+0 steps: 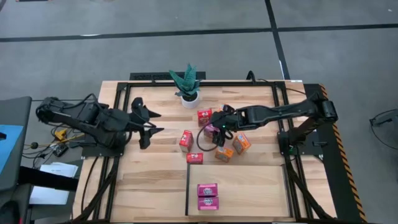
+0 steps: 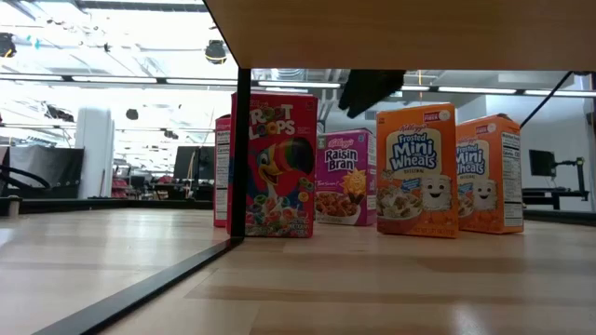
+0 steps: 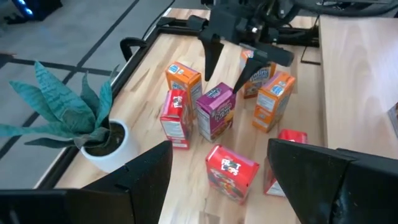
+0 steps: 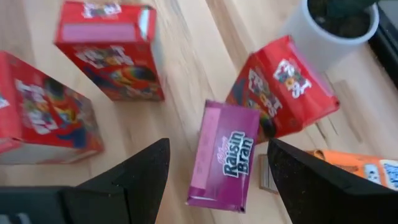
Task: Stack cereal on shelf
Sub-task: Put the purple cereal box on the upper left shelf
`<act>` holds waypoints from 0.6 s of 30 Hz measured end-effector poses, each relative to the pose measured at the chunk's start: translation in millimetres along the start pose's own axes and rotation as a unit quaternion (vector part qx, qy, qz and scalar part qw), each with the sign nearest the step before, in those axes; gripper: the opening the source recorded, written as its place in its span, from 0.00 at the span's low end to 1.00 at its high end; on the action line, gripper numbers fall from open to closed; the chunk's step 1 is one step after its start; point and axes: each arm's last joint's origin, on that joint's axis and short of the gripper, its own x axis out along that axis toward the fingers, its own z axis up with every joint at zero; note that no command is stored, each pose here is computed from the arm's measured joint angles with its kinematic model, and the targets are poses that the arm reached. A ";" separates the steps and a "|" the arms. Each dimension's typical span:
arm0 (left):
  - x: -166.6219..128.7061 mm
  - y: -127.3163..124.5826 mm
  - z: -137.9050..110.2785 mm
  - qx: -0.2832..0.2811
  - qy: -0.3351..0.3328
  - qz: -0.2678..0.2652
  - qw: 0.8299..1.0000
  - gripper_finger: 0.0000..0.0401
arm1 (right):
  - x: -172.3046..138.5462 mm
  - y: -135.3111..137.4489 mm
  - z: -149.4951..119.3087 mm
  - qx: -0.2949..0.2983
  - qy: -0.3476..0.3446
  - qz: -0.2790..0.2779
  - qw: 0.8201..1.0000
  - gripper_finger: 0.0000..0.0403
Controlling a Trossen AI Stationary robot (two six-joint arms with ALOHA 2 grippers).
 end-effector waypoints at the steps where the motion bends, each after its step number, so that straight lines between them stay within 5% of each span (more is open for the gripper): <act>1: 0.9 1.4 0.2 -0.002 0.001 0.000 1.000 0.64 | 3.2 -1.5 -2.6 0.002 0.000 0.001 1.000 0.74; 18: 4.3 7.0 1.2 -0.052 0.003 0.010 0.999 0.64 | 20.0 -4.4 -22.9 -0.020 0.002 0.007 1.000 0.73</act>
